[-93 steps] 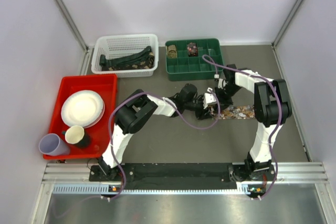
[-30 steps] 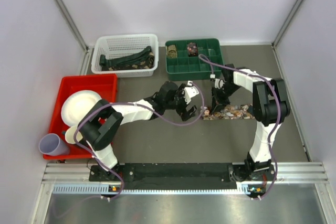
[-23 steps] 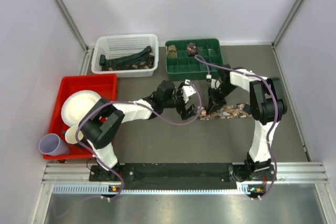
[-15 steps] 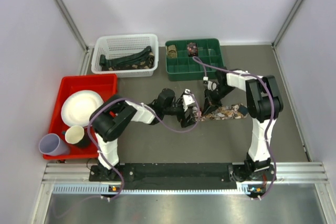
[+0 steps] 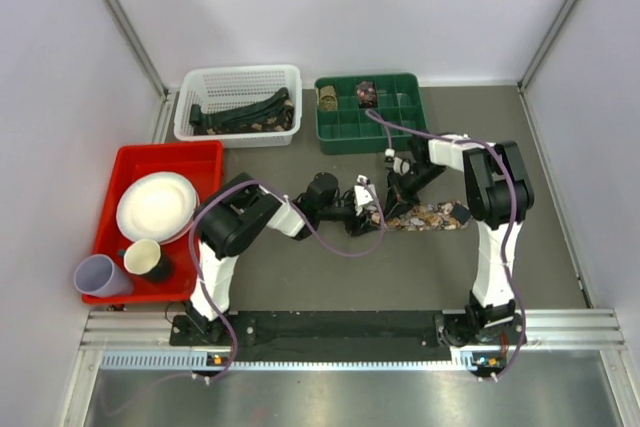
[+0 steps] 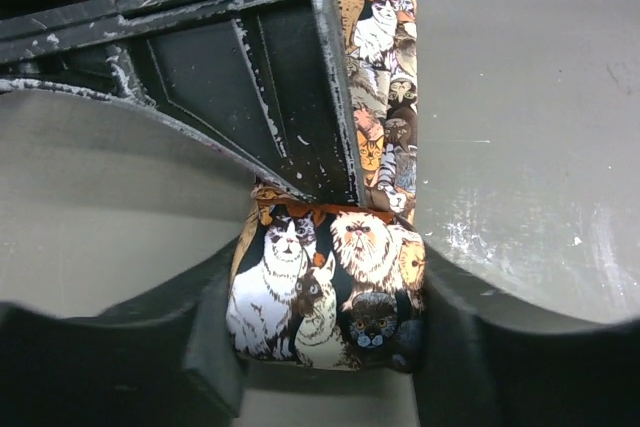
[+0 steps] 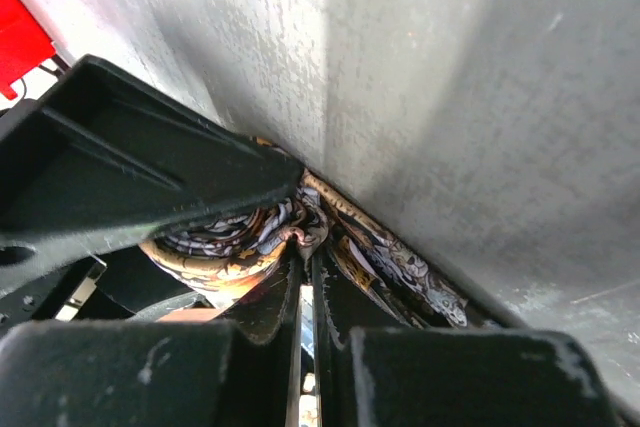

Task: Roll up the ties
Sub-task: Roll the tie at the center of the board.

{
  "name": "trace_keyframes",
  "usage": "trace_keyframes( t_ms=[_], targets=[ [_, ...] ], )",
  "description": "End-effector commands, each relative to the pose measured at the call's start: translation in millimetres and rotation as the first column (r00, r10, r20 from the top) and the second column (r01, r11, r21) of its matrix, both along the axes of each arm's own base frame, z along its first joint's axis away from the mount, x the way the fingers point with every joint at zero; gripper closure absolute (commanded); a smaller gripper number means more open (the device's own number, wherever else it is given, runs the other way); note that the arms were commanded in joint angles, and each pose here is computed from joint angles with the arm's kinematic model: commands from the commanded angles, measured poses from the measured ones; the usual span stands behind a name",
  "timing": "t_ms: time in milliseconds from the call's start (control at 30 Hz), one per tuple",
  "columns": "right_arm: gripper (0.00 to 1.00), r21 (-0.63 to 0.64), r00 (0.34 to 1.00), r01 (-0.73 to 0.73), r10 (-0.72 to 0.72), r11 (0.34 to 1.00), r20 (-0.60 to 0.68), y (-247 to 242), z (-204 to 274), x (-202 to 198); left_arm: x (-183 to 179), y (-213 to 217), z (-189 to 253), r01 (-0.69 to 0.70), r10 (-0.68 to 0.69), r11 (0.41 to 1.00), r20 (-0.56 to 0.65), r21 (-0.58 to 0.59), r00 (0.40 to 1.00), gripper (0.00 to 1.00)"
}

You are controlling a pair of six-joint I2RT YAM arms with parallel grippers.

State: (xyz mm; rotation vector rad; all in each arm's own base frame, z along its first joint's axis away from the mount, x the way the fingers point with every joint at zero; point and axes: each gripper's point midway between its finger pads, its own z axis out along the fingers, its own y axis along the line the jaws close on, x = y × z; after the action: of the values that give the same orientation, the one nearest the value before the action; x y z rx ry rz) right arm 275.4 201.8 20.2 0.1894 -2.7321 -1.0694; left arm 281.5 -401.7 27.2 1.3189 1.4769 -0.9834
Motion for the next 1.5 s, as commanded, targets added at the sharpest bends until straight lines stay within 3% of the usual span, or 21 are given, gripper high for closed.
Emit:
trace_keyframes(
  t_ms=[0,167,200,267,333,467,733,1000,1367,1467],
  targets=[
    [1.0,-0.159,0.994,-0.097,0.102,0.983,0.025,-12.7,-54.8,-8.5,-6.9,-11.9,8.1,0.083,-0.082,0.996,0.055,-0.02,0.995,0.48],
    [1.0,-0.122,0.993,-0.101,0.107,0.987,0.048,-7.2,-39.2,-4.2,-9.5,-2.0,2.1,0.086,-0.087,0.993,0.015,0.081,0.996,0.72],
    [1.0,-0.112,0.993,-0.1,0.107,0.989,0.058,-5.7,-34.0,-2.8,-11.6,6.3,-10.7,0.078,-0.078,0.986,-0.007,0.148,0.997,0.75],
    [0.93,-0.079,0.992,-0.099,0.105,0.992,0.073,-2.4,-20.8,0.1,-13.1,12.8,-13.8,0.072,-0.067,0.979,-0.032,0.19,0.997,0.81],
    [0.86,-0.048,0.989,-0.089,0.094,0.995,0.118,-2.2,-1.1,7.4,-16.5,24.0,-24.6,0.058,-0.043,0.964,-0.065,0.258,0.997,0.83],
    [0.56,0.047,0.986,-0.069,0.06,0.997,0.157,-6.5,31.6,7.7,-20.1,35.0,-36.9,0.055,-0.019,0.939,-0.108,0.338,0.994,0.87],
    [0.51,0.212,0.986,-0.023,-0.013,0.977,0.166,5.0,59.8,-4.4,-16.9,40.8,-46.9,0.053,-0.005,0.913,-0.118,0.404,0.993,0.89],
    [0.52,0.217,0.984,0.005,-0.043,0.976,0.171,14.8,52.1,10.6,-18.4,39.6,-47.9,0.066,-0.015,0.909,-0.126,0.411,0.992,0.89],
    [0.69,0.211,0.993,-0.017,-0.009,0.977,0.122,19.6,30.9,6.8,-18.4,38.1,-52.0,0.071,-0.008,0.906,-0.15,0.418,0.989,0.83],
    [0.97,0.228,0.993,-0.02,-0.007,0.973,0.118,21.1,32.8,5.5,-18.6,37.8,-52.8,0.072,-0.007,0.906,-0.154,0.418,0.988,0.83]
  ],
)
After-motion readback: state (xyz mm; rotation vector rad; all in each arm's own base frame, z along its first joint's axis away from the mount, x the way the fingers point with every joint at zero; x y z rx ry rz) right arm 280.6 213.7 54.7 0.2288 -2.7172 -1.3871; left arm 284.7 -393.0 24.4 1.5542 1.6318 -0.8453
